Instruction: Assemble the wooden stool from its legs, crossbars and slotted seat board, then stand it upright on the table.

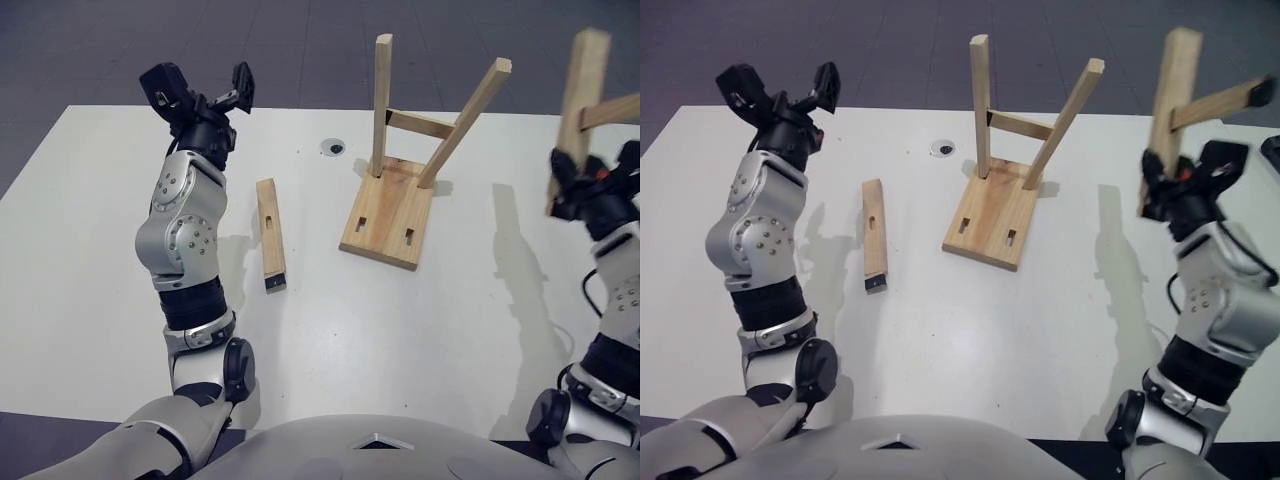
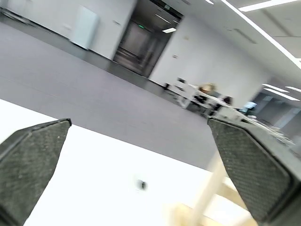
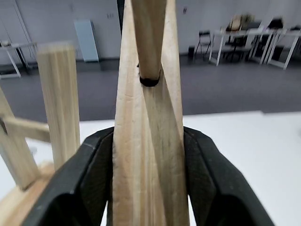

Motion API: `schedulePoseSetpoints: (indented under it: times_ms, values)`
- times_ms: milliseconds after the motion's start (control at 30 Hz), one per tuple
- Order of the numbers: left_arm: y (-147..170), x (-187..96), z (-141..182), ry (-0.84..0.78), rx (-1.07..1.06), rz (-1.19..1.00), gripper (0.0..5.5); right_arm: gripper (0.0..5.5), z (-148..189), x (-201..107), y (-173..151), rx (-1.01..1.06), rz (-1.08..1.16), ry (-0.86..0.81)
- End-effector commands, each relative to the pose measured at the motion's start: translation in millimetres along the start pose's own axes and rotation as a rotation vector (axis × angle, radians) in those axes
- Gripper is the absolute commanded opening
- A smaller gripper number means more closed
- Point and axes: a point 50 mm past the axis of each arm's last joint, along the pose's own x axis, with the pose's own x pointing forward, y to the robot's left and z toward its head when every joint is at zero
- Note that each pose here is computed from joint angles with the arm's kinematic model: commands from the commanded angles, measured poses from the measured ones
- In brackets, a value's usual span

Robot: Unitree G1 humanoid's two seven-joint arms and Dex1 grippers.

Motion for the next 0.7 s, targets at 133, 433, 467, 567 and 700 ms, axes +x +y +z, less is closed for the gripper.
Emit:
schedulePoseSetpoints:
  times_ms: [133, 433, 467, 567, 700]
  values:
    - [-76, -7, 51, -0.023, -0.174, -0.583, 5.4, 2.05, 64, 17, 84, -0.05, 0.505, -0.336]
    - [-123, -3, 61, 0.037, -0.395, -0.77, 5.4, 2.05, 27, 2, 134, -0.022, 0.727, -0.263]
    - [-125, -3, 61, 0.043, -0.391, -0.775, 5.4, 2.05, 25, -1, 136, -0.025, 0.734, -0.258]
    - [-126, -3, 59, 0.066, -0.38, -0.774, 5.4, 2.05, 18, -4, 140, -0.039, 0.754, -0.242]
    - [-125, -1, 47, 0.121, -0.343, -0.75, 5.4, 2.05, 12, -8, 146, -0.062, 0.778, -0.23]
